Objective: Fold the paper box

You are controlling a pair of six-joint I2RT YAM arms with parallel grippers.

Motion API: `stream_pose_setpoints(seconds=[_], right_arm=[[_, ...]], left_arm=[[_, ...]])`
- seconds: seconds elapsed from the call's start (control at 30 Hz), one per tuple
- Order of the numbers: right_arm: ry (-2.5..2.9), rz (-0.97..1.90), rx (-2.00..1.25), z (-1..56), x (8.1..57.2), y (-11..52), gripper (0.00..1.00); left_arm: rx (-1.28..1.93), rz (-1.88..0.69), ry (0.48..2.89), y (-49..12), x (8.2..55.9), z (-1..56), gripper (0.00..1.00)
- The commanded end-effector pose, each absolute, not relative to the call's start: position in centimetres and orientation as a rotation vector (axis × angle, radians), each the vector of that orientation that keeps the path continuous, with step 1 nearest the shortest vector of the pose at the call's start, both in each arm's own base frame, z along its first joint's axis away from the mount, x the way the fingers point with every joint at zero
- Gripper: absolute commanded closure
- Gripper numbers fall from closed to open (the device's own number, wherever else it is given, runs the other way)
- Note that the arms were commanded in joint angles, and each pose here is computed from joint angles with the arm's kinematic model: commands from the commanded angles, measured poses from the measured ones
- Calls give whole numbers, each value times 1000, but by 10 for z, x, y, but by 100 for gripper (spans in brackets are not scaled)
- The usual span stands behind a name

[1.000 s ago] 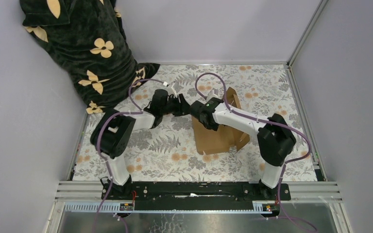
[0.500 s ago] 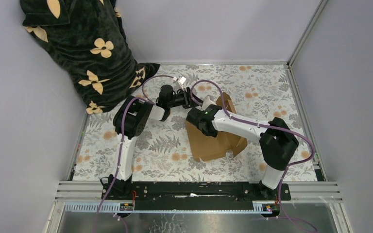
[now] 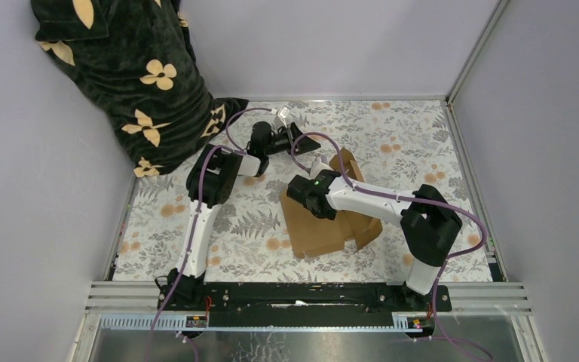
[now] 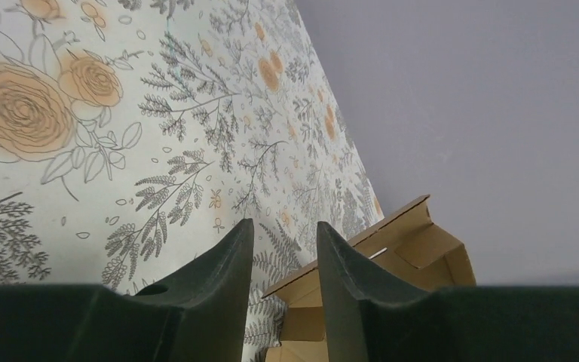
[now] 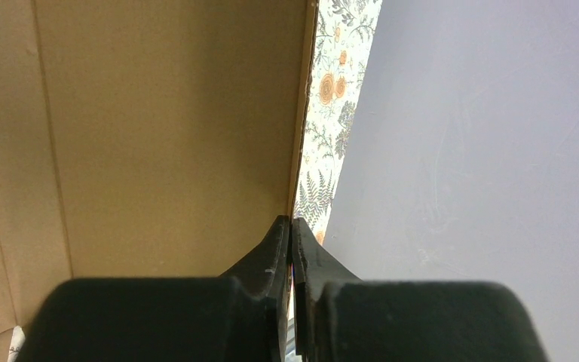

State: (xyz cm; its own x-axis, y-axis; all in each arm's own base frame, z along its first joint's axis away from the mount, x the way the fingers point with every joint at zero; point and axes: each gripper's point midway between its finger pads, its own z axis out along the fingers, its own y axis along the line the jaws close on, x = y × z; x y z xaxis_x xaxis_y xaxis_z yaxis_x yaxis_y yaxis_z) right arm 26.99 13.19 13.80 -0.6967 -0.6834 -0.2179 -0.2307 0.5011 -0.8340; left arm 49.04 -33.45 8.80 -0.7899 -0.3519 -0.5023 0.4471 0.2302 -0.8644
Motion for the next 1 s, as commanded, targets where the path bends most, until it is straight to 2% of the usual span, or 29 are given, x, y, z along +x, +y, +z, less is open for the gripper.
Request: stream_pose_setpoints(seconds=[0.0, 0.43, 0.97], right_arm=[[2190, -1120, -745, 144, 271, 139, 94], [2142, -1149, -763, 154, 274, 148, 94], [2131, -1156, -760, 153, 273, 147, 94]], left_arm=[[178, -1640, 1904, -356, 480, 83, 58], [250, -1623, 1988, -377, 457, 46, 58], [348, -1694, 1803, -371, 425, 81, 58]])
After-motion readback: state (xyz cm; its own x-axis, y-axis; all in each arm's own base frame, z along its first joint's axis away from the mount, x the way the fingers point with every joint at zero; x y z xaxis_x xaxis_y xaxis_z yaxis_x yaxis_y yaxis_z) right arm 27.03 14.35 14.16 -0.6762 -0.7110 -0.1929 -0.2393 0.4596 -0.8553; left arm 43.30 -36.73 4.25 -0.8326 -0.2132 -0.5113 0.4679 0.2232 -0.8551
